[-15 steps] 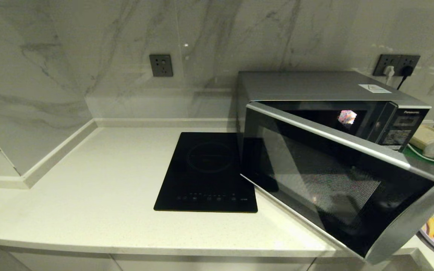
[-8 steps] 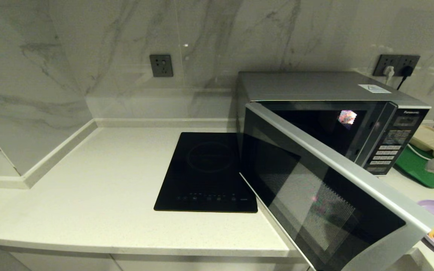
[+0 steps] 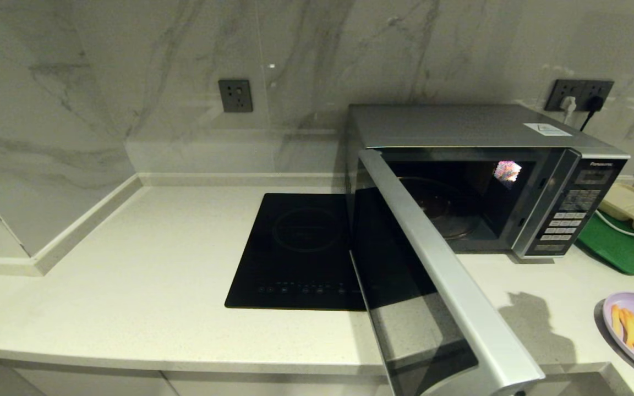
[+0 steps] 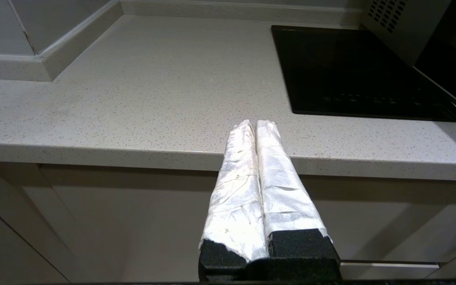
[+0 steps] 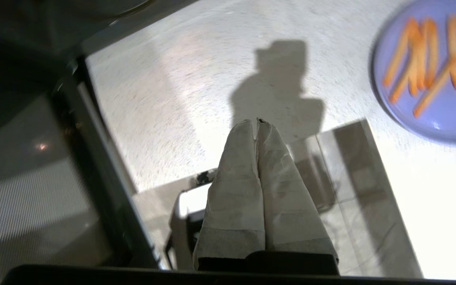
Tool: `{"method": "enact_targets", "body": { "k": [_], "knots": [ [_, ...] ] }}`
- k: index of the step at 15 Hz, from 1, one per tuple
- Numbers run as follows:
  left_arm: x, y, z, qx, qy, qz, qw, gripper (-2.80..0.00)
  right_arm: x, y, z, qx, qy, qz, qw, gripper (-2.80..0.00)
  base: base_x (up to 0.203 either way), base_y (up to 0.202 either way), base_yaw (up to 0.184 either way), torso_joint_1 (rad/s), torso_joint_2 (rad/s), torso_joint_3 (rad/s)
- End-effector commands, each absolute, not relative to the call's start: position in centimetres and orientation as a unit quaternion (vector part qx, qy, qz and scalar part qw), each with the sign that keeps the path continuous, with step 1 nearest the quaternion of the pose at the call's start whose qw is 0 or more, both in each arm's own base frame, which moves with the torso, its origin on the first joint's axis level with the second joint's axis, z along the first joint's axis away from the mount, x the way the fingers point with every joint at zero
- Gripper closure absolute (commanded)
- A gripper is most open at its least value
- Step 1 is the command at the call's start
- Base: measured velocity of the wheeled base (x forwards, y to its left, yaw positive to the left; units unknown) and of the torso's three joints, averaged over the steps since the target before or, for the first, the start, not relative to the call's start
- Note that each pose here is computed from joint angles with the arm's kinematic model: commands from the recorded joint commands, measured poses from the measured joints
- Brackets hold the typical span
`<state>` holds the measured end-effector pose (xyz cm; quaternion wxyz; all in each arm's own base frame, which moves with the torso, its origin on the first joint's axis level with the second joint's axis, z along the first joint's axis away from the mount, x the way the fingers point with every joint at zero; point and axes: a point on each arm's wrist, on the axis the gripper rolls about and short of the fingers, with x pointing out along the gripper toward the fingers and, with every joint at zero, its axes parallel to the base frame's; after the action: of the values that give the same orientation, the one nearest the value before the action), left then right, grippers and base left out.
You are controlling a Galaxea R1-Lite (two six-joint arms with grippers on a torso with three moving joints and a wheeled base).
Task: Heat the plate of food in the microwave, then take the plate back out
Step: Open the microwave oven
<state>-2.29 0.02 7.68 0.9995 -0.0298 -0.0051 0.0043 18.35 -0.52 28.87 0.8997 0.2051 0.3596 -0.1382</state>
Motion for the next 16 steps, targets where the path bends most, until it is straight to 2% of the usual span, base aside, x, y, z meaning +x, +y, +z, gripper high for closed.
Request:
{"method": "enact_targets", "body": {
  "k": [1,16],
  "knots": [
    [-2.3,0.0,7.7,-0.03,-0.005,0.004,1.0,0.0,18.1,-1.0,28.2,0.253,0.361,-0.174,0.881,0.0,0.0,0.0,0.0,0.0,0.0,0.0],
    [-2.3,0.0,7.7,-0.03,-0.006,0.004,1.0,0.0,17.1,-3.2,26.8,0.293,0.361,-0.227,0.856,0.0,0.0,0.0,0.0,0.0,0.0,0.0]
  ]
}}
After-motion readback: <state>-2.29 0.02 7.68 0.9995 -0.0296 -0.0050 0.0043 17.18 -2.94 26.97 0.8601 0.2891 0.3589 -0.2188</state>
